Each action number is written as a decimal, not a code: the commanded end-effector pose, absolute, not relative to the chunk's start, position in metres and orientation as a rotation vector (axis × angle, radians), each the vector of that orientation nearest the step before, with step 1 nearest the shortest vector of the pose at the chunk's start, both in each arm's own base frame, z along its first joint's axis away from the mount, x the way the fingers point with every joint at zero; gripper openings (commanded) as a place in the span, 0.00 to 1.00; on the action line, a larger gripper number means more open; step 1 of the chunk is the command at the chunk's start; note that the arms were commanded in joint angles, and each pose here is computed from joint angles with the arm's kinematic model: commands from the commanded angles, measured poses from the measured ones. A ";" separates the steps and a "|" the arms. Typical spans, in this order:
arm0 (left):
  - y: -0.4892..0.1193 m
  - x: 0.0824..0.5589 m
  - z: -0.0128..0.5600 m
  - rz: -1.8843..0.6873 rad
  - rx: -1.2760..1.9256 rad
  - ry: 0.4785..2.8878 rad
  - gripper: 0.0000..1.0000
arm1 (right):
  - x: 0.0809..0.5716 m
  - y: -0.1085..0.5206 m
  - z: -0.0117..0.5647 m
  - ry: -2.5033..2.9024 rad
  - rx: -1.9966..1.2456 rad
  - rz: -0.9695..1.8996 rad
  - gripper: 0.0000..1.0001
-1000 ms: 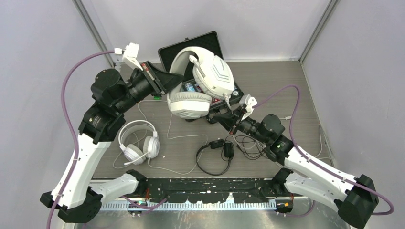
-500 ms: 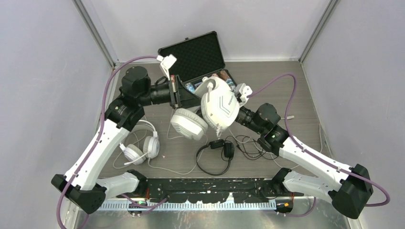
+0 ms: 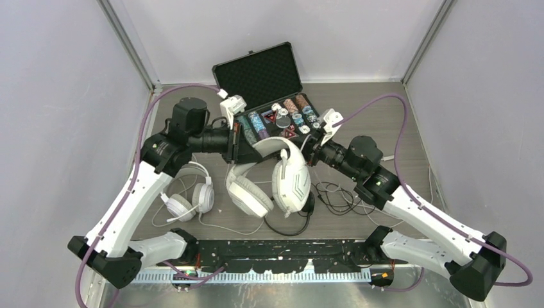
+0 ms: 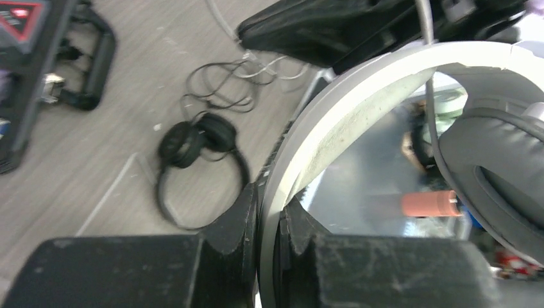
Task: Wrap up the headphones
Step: Wrap the headphones cable around the headphones.
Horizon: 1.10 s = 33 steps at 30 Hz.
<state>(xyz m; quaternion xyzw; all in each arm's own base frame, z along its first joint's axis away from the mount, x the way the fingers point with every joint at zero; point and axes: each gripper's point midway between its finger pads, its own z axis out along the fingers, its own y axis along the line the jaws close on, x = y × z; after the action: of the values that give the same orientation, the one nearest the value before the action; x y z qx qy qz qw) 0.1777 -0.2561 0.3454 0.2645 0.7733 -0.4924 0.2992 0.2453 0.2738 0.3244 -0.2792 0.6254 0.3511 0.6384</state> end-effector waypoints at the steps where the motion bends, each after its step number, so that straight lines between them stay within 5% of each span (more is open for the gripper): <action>1: -0.225 0.178 0.353 -1.020 0.809 1.944 0.00 | 0.240 0.253 0.344 1.455 -0.611 0.742 0.00; 17: -0.178 0.224 0.325 -0.466 0.984 1.837 0.00 | 0.211 0.256 0.327 1.850 -0.658 0.851 0.00; 33: -0.163 0.261 0.331 -0.291 0.804 1.779 0.00 | 0.191 0.270 0.350 1.906 -0.574 1.065 0.00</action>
<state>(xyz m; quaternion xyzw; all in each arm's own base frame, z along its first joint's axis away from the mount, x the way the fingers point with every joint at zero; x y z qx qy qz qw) 0.2500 -0.1685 0.3007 0.3719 0.7778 -0.1400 0.4870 0.1965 0.2644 0.3071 -0.2429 0.7951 0.3789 0.4065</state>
